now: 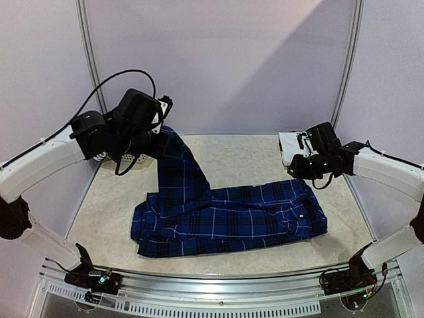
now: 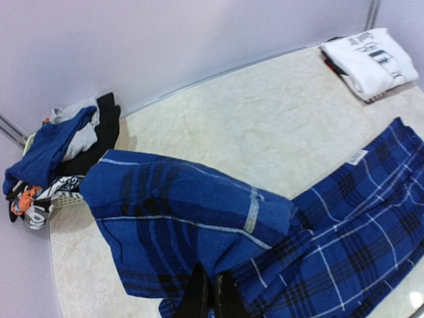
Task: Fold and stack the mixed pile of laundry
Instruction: Fold the 1/3-folded shirt at the center of the board.
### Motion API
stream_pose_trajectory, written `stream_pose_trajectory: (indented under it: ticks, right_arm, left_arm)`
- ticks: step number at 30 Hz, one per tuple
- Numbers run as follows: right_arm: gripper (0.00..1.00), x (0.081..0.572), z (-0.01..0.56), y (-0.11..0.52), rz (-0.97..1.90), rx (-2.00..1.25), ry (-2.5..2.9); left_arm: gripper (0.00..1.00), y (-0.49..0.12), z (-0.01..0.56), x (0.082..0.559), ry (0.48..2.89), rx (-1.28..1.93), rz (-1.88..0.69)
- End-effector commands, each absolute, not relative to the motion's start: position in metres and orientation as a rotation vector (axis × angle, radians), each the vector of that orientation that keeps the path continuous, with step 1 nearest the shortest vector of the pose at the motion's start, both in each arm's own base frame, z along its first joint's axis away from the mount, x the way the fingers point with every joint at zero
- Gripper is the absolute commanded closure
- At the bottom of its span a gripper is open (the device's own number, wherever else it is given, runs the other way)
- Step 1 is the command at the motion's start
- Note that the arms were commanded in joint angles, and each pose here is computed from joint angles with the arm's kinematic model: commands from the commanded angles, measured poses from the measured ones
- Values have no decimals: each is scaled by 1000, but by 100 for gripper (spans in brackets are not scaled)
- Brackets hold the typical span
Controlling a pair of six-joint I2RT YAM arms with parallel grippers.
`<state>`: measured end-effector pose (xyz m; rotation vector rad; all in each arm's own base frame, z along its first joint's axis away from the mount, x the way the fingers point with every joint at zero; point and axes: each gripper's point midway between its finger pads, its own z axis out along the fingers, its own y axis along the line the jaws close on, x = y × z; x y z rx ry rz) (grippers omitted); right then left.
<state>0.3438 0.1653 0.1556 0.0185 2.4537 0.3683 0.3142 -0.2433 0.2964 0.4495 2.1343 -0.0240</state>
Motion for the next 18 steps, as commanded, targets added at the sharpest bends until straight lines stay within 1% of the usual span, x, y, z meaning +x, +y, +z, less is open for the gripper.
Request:
stream_pose_trajectory:
  ticks: [1,9,14,18]
  right_arm:
    - [67,332,188,174,454,-16,2388]
    - [64,306,210,175,545,-43,2342]
    - [62,293,219,171,574,-46,2320]
    - [61,286,221,174,619,-56,2312]
  left_arm:
    - [100,-267,307,270,2105,614,18]
    - [100,-328,331,200,1975,889,-66]
    - [100,-342,345,164,1899,975,-56]
    - [100,-346,345,141,1876,1019,-55]
